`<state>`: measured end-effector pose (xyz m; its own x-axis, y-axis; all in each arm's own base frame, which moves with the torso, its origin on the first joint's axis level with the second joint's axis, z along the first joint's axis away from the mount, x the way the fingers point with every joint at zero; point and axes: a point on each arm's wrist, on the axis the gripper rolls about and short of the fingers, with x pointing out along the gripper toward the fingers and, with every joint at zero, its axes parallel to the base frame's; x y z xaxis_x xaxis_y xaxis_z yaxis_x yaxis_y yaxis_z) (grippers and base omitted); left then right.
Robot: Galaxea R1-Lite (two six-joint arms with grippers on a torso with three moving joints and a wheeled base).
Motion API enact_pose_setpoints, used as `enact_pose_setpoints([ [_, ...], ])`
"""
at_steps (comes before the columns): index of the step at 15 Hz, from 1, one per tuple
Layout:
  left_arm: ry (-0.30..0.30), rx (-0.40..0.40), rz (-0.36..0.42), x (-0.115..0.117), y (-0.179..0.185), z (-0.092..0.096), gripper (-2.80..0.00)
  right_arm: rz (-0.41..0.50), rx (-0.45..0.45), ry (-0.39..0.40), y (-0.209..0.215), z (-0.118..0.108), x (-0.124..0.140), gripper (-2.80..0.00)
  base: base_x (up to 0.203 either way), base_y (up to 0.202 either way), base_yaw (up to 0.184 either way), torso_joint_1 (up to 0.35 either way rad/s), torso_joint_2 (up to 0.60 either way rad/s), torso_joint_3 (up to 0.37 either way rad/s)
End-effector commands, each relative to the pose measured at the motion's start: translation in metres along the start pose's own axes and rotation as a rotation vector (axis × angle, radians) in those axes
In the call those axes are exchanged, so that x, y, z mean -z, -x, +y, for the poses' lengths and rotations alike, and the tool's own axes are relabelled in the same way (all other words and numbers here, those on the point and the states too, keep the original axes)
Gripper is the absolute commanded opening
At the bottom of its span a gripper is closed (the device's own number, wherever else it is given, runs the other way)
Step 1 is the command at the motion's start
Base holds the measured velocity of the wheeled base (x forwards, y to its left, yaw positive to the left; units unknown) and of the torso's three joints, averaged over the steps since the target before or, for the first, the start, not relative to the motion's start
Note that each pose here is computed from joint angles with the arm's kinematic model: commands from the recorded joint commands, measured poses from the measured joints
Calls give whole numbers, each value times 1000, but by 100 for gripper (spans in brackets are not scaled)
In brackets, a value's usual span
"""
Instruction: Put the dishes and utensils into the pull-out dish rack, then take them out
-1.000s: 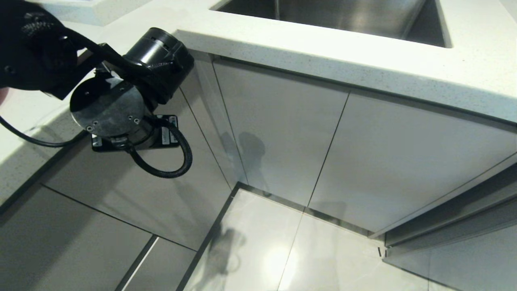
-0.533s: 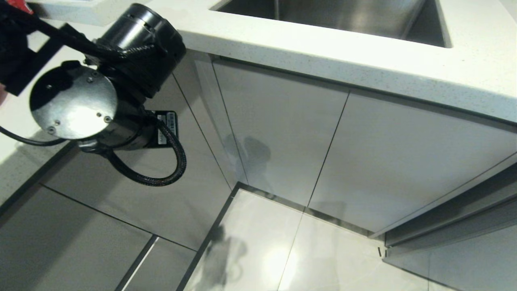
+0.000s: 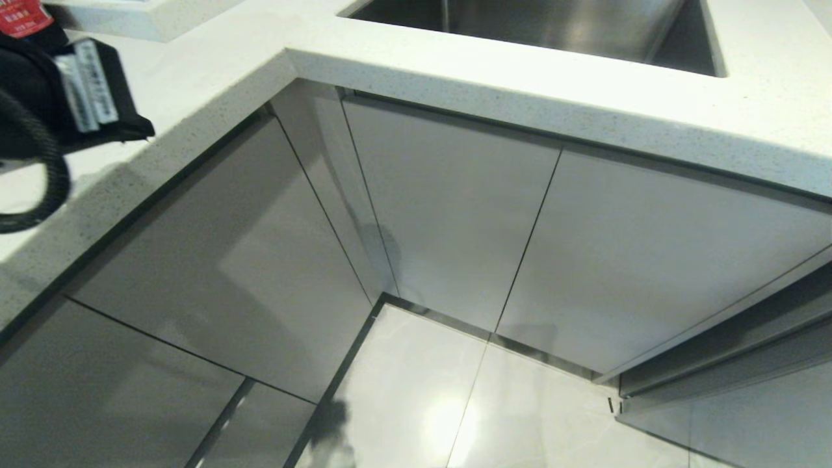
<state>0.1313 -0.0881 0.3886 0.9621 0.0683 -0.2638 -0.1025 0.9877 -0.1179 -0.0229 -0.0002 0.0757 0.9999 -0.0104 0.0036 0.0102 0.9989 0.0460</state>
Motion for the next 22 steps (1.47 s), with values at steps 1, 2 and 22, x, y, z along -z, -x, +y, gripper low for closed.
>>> enact_pose_setpoints([
  [1, 74, 129, -195, -18, 55, 58, -280, 1, 0, 0, 0, 0, 0, -280, 0, 0, 0, 0, 0, 0],
  [2, 78, 162, -261, -20, 71, 71, -280, 1, -2, 0, 0, 0, 0, -280, 0, 0, 0, 0, 0, 0],
  [22, -304, 50, -406, 244, 175, 135, -280, 1, 0, 0, 0, 0, 0, -280, 0, 0, 0, 0, 0, 0],
])
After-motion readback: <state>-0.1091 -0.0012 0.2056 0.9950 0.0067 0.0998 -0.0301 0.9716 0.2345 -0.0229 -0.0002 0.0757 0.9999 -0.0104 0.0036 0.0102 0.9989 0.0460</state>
